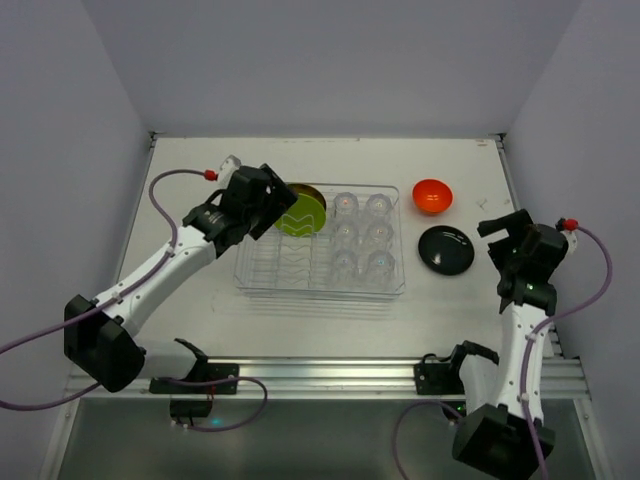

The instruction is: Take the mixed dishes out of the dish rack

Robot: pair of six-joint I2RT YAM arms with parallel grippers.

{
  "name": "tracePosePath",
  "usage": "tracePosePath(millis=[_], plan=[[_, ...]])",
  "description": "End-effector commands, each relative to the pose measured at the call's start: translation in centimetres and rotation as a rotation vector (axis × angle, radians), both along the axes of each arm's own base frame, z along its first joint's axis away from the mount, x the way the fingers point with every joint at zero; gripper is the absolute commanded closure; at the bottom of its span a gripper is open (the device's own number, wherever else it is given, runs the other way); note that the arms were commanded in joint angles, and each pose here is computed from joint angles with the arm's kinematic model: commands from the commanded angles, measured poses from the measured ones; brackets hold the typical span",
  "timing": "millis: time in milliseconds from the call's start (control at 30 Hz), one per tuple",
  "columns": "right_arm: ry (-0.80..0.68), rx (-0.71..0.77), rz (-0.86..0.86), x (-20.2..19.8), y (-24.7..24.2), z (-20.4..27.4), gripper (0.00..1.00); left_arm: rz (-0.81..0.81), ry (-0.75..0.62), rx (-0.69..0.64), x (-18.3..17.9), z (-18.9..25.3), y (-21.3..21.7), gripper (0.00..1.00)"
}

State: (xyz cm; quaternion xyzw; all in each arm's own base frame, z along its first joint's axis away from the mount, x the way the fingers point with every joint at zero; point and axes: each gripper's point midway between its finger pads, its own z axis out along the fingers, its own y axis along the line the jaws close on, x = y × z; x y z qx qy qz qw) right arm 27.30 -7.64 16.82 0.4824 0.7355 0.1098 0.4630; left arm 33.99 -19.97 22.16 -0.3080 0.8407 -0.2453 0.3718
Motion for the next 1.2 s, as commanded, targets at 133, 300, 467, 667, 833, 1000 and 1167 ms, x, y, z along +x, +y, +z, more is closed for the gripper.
tracePosePath(millis=[133,300,467,667,833,1000,1167], plan=[[-0.293,0.074,0.423,-1.6,8.6,5.7,0.01,0.306,0.110,-0.214,1.1,-1.7,-1.2,0.00],[-0.293,0.071,0.526,-3.0,10.4,4.8,0.01,0.374,0.148,-0.218,3.1,-2.8,-2.0,0.00],[-0.288,0.064,0.577,-3.0,11.0,4.0,0.01,0.436,0.134,-0.258,5.3,-3.0,-2.7,0.04],[-0.276,0.072,0.611,-2.9,11.3,3.2,0.01,0.497,0.164,-0.255,6.7,-4.0,-3.0,0.05],[-0.292,0.082,0.618,-3.0,11.6,3.5,0.01,0.587,0.195,-0.248,6.4,-5.8,-2.0,0.09],[-0.343,0.100,0.651,-3.2,12.4,4.5,0.02,0.635,0.159,-0.215,7.1,-5.9,-1.1,0.22],[-0.351,0.103,0.662,-3.4,12.6,4.8,0.03,0.650,0.159,-0.203,7.7,-6.7,-1.1,0.26]])
